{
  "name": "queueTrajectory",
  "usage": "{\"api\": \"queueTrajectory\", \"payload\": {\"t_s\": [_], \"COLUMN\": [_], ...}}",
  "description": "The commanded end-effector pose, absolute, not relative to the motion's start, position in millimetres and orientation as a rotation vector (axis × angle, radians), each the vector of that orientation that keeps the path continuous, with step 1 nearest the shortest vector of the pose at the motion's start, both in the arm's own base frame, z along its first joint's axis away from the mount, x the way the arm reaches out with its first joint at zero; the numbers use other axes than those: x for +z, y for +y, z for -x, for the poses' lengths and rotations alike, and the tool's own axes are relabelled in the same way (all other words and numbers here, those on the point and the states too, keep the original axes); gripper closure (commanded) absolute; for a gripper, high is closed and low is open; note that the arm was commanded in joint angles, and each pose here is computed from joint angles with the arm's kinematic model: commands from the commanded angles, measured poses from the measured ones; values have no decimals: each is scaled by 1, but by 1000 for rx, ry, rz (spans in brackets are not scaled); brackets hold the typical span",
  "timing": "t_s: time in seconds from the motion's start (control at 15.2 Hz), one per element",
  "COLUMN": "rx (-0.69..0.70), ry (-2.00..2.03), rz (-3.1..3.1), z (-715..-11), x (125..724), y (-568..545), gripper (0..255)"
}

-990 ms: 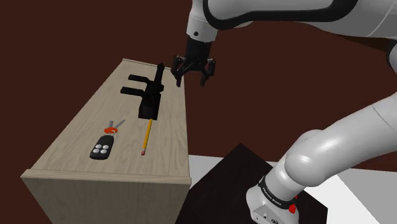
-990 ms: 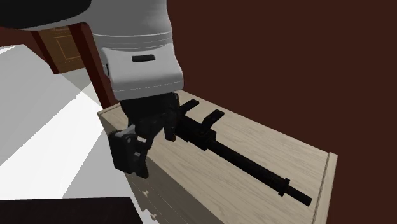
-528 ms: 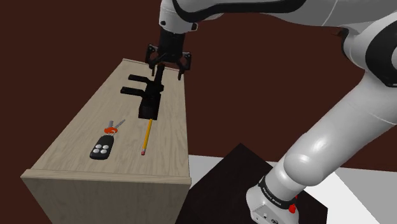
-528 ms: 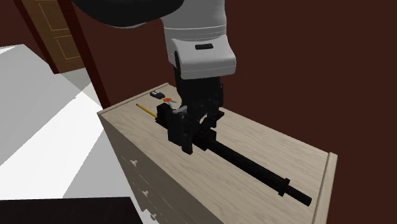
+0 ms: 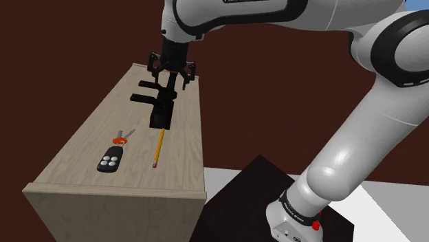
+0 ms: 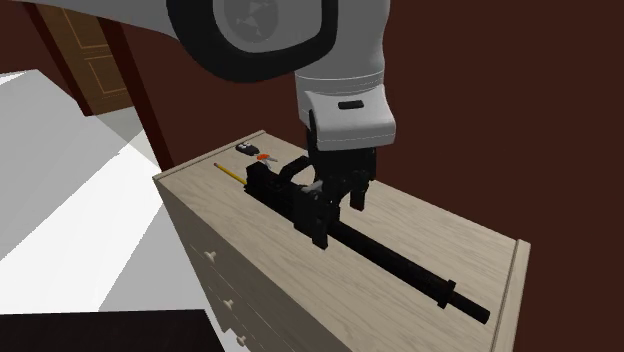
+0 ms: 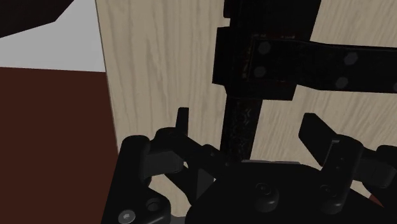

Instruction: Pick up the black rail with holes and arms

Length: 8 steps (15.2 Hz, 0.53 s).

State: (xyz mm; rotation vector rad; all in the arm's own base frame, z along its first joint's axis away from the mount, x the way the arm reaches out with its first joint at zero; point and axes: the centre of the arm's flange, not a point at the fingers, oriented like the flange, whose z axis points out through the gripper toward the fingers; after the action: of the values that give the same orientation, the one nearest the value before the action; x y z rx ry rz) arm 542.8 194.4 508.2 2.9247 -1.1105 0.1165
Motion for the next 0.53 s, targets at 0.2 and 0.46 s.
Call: {"api": "queueTrajectory", "payload": {"t_s": [0.2,0.46], "rx": [118,118], "ry": [-1111,-1111], "rz": [-2925,-2925], "z": [-543,-543], "x": [495,494], "y": [194,194], "gripper": [0,255]}}
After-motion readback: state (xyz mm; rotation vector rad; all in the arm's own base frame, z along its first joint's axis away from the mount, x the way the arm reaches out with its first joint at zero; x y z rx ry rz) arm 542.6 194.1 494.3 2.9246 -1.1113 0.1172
